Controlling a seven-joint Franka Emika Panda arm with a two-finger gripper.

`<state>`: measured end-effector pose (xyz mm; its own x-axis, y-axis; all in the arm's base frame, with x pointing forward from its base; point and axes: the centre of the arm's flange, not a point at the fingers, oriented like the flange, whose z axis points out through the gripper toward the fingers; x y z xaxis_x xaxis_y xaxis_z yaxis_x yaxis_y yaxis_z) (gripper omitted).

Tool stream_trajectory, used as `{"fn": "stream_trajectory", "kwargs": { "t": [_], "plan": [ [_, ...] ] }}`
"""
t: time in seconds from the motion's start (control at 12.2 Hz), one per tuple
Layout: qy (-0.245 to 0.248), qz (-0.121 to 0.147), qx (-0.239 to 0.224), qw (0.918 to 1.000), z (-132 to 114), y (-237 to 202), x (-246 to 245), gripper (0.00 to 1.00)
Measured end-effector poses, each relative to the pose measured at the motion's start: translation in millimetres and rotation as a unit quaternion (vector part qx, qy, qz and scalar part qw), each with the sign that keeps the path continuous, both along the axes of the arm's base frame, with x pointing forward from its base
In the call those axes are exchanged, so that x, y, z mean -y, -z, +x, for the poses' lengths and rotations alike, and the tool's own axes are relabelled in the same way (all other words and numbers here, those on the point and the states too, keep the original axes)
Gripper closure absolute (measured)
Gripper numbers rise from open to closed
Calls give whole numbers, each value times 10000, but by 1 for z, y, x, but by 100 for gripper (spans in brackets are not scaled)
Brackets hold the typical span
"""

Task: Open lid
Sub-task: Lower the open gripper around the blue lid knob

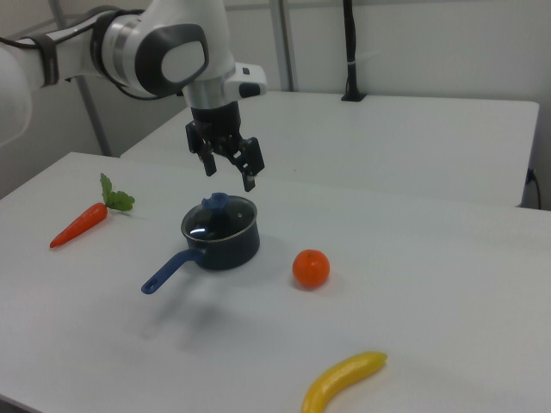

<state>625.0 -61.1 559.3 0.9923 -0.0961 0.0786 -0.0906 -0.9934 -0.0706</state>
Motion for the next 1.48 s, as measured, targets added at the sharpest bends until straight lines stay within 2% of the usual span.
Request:
{"fn": "stream_trajectory", "kwargs": {
  "t": [0.16, 0.33, 0.74, 0.98, 1.31, 1.39, 1.48],
  "plan": [
    [-125, 68, -4, 9999, 20, 18, -21, 0],
    [-204, 124, 199, 9995, 39, 35, -46, 0],
    [-230, 73, 363, 9991, 74, 79, -102, 0],
    [-289, 45, 237, 9993, 82, 107, -126, 0],
    [-304, 13, 188, 9994, 87, 127, -132, 4],
    [-300, 4, 235, 9993, 89, 130, -132, 7],
    [-303, 2, 251, 9992, 90, 131, -133, 14]
  ]
}}
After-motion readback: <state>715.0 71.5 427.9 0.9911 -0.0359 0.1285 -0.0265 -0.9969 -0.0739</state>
